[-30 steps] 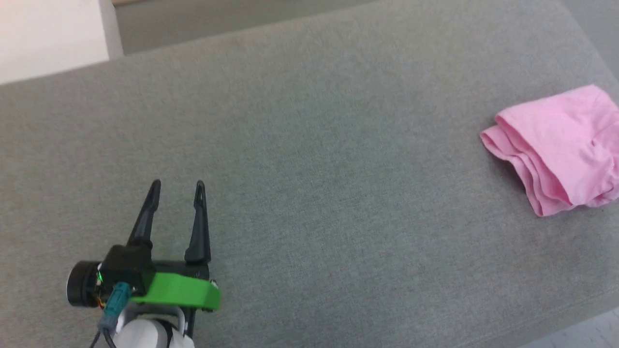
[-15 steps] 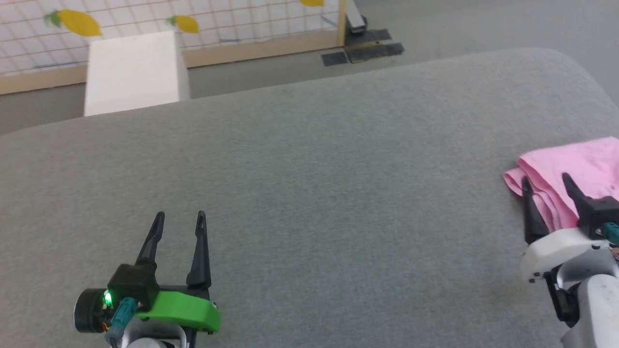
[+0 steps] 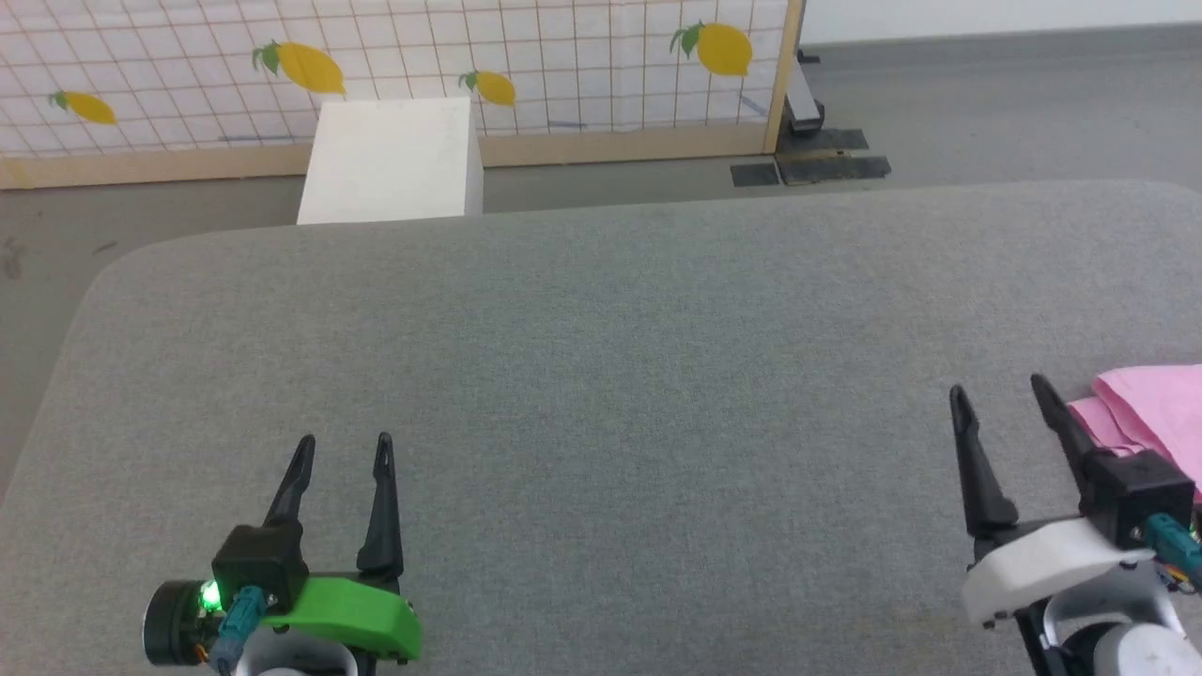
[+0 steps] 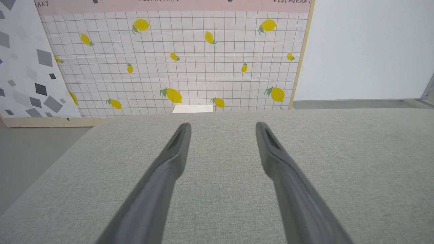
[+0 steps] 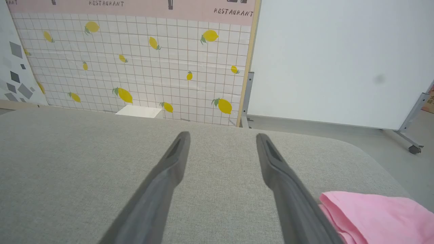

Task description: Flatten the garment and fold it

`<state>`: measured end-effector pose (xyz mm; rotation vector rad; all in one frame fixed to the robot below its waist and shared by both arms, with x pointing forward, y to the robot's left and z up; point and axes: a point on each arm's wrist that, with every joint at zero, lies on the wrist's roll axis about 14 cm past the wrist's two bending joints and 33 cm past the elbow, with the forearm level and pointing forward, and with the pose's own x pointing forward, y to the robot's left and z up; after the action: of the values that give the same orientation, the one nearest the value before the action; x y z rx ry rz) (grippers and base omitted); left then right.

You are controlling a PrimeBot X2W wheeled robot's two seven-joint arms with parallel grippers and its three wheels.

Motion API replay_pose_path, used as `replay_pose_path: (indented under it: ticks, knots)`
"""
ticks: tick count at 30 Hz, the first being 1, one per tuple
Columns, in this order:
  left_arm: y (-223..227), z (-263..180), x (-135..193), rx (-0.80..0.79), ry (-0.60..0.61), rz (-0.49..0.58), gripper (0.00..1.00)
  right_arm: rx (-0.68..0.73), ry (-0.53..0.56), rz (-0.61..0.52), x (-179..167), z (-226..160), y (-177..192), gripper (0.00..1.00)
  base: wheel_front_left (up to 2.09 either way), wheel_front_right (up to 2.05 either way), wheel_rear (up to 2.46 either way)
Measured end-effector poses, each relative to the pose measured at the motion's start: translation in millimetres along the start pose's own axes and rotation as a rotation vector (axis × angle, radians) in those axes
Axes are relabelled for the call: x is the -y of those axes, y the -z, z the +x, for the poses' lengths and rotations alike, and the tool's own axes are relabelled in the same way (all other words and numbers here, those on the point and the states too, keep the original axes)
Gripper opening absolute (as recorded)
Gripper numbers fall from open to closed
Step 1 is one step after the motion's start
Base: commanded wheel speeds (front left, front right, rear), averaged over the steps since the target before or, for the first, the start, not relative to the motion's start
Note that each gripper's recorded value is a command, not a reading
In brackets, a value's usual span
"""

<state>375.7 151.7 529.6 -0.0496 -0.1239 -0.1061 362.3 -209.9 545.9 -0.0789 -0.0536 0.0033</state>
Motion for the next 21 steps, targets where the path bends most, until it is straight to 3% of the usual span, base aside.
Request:
replay_pose_path:
  ticks: [21]
  knots:
    - [20.5,-8.4,0.4,-0.066,0.002,-0.02,1.0,-0.038,-0.026,0.047,-15.8,-13.0,6.6,1.0,0.0,0.0,0.0]
